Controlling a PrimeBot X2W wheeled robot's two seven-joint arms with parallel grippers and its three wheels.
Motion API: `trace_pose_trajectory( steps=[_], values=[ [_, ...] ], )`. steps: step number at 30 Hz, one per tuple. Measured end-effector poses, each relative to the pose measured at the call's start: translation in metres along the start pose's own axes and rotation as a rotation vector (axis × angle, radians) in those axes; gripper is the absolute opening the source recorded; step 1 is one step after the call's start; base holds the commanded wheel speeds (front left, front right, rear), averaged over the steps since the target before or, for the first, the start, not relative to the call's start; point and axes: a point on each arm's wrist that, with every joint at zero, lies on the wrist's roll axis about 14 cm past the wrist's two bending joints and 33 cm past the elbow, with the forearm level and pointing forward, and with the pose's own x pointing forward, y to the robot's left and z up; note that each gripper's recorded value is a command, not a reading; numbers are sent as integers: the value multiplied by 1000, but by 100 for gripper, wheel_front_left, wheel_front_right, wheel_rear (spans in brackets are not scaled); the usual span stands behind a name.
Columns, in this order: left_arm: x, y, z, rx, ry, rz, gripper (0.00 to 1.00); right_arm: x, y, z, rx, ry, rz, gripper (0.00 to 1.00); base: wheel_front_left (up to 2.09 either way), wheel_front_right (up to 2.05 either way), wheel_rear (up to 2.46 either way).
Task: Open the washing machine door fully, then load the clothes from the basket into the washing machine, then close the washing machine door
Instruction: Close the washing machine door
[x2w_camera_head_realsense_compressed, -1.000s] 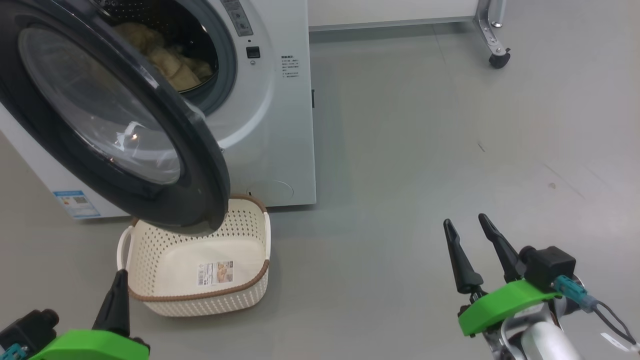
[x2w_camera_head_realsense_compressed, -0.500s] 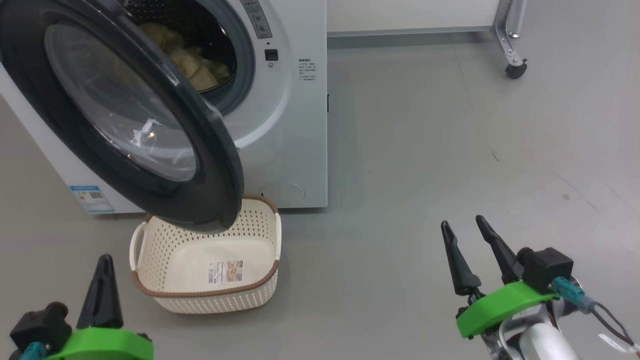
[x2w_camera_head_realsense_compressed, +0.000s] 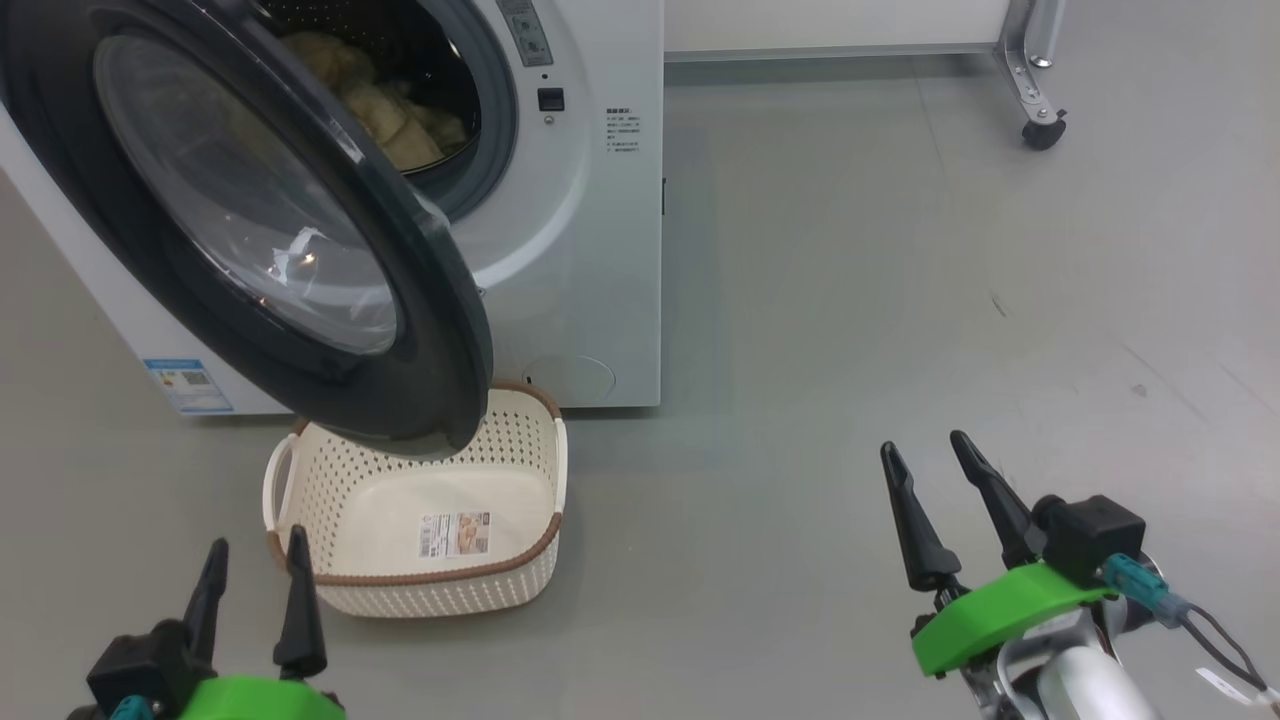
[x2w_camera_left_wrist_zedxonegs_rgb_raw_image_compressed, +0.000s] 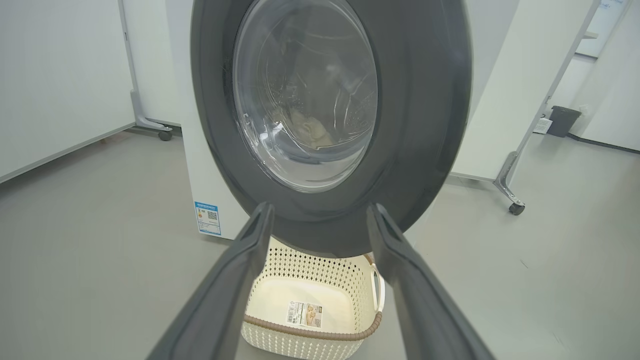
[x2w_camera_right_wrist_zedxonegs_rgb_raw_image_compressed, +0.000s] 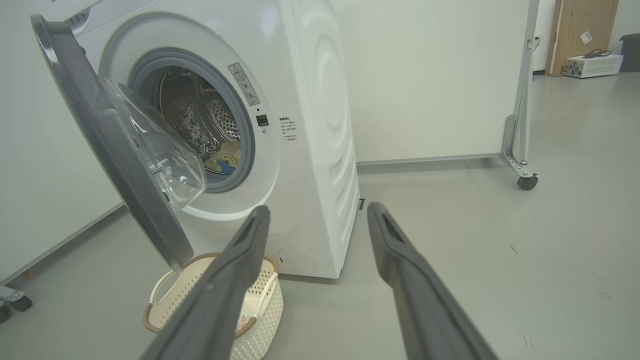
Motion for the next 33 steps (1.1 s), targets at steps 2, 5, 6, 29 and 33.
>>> trace_pose_trajectory(
  steps=[2,5,6,29,33],
  values=[
    [0,-7,-3,0,10,-23,100,0,0,0,0,1,-1,100,0,0,0],
    [0,-14,-8,10,28,-57,100,0,-1,0,0,0,-3,100,0,0,0],
    [-1,-14,-9,13,31,-60,100,0,-1,0,0,0,-3,100,0,0,0],
    [-2,-15,-14,24,51,-73,100,0,-1,0,3,1,-4,100,0,0,0],
    [-2,-15,-14,24,52,-71,100,0,-1,-1,3,2,-2,100,0,0,0]
  ],
)
